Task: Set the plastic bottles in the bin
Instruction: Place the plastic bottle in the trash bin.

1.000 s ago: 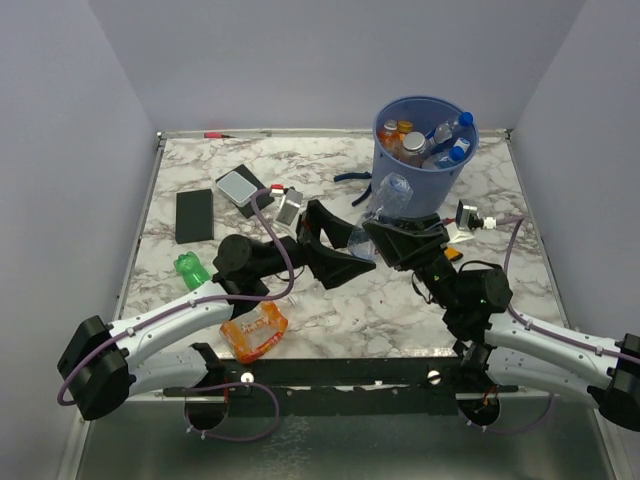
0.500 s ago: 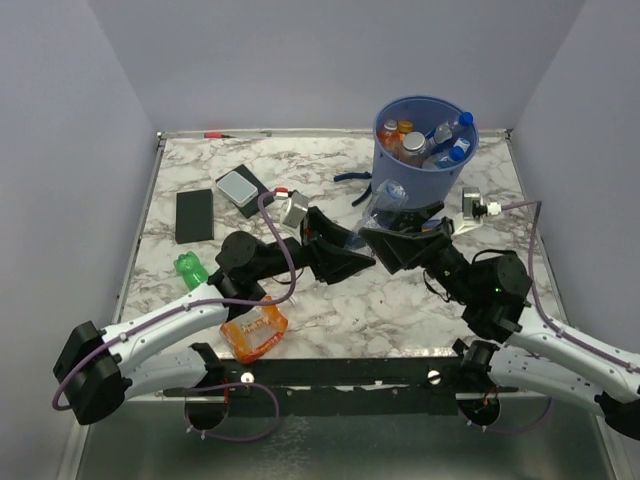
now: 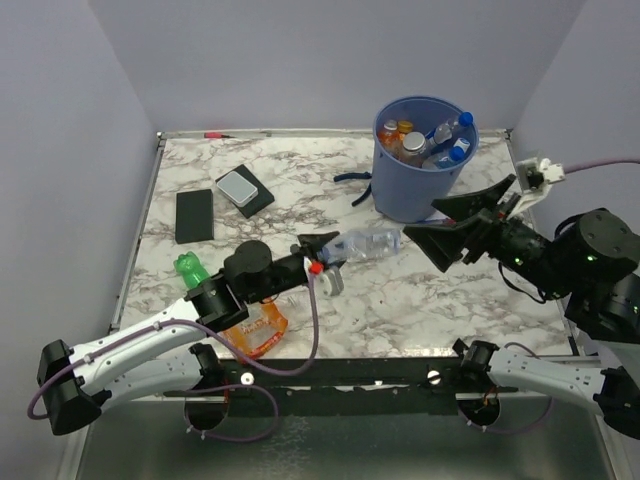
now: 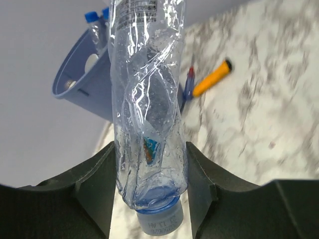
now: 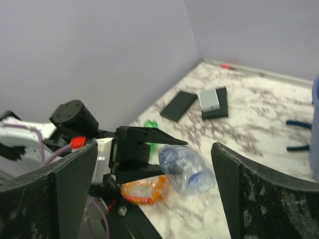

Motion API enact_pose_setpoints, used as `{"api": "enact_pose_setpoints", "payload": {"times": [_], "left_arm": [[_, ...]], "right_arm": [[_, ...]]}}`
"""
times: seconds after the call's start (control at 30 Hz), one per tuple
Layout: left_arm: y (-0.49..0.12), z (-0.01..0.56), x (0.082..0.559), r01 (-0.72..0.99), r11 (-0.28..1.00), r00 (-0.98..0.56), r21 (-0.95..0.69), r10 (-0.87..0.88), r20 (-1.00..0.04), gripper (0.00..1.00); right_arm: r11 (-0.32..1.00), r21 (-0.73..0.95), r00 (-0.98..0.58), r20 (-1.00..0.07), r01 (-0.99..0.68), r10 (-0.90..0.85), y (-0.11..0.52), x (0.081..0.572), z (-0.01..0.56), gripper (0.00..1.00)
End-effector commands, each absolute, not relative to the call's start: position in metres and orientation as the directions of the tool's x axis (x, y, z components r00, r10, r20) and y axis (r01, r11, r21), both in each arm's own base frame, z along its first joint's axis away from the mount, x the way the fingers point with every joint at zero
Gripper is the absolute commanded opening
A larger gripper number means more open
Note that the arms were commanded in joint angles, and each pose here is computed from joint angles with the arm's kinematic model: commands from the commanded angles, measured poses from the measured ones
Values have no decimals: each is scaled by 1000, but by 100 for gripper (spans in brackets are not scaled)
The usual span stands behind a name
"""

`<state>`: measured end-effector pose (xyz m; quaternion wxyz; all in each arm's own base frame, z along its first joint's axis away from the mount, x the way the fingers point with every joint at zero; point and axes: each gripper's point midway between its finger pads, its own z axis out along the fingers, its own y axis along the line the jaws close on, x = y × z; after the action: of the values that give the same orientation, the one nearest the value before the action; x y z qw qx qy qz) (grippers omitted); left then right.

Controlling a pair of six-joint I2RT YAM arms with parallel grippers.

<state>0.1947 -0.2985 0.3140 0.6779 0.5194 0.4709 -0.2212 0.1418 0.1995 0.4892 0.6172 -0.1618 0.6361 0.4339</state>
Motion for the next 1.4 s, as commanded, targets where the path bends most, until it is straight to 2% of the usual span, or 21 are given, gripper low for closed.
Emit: {"api": "enact_pose_setpoints", "payload": {"times": [0.0,0.13,0.27,0.4,0.63,0.9,1.0,1.07,1.17,1.2,1.23,1.27,1.3,1.37], "left_arm": [[-286,268,199,345,-24,818,938,499,-288,0],[-285,275,191,135,-151,867,979,496,-43,0],[-280,277,186,32,-242,881,970,465,87,0],[-275,268,183,-26,-342,883,939,433,182,0],[-282,272,168,-62,-355,906,933,372,202,0],[-287,293,160,-75,-279,917,957,359,176,0],[-286,298,159,-65,-254,919,965,362,157,0],[-287,299,158,-57,-242,920,969,364,145,0],[-287,300,158,-41,-224,922,974,367,123,2],[-287,302,158,-32,-212,923,977,368,110,13],[-287,303,157,-17,-194,924,981,371,90,28],[-287,307,157,1,-166,923,986,379,63,74],[-286,312,158,22,-129,921,991,388,30,96],[-282,322,160,74,-39,910,996,412,-52,99]], "right_arm": [[668,240,-367,-929,-704,-53,209,146,390,99],[649,221,-409,-900,-728,-152,224,146,367,99],[624,200,-471,-827,-755,-305,239,144,333,99],[558,251,-520,-757,-791,-396,256,132,305,98],[556,251,-533,-730,-792,-428,274,141,273,96],[492,294,-531,-712,-820,-460,299,142,251,94],[475,315,-536,-712,-821,-454,306,141,246,88],[468,328,-542,-707,-820,-454,310,140,242,78],[478,318,-539,-711,-819,-451,309,142,241,49],[482,314,-536,-719,-818,-442,307,143,244,41],[492,308,-534,-729,-815,-429,305,145,248,36],[503,298,-530,-739,-811,-417,302,146,253,32],[521,283,-525,-749,-805,-405,298,149,258,30],[578,234,-509,-775,-782,-375,286,158,274,27]]}}
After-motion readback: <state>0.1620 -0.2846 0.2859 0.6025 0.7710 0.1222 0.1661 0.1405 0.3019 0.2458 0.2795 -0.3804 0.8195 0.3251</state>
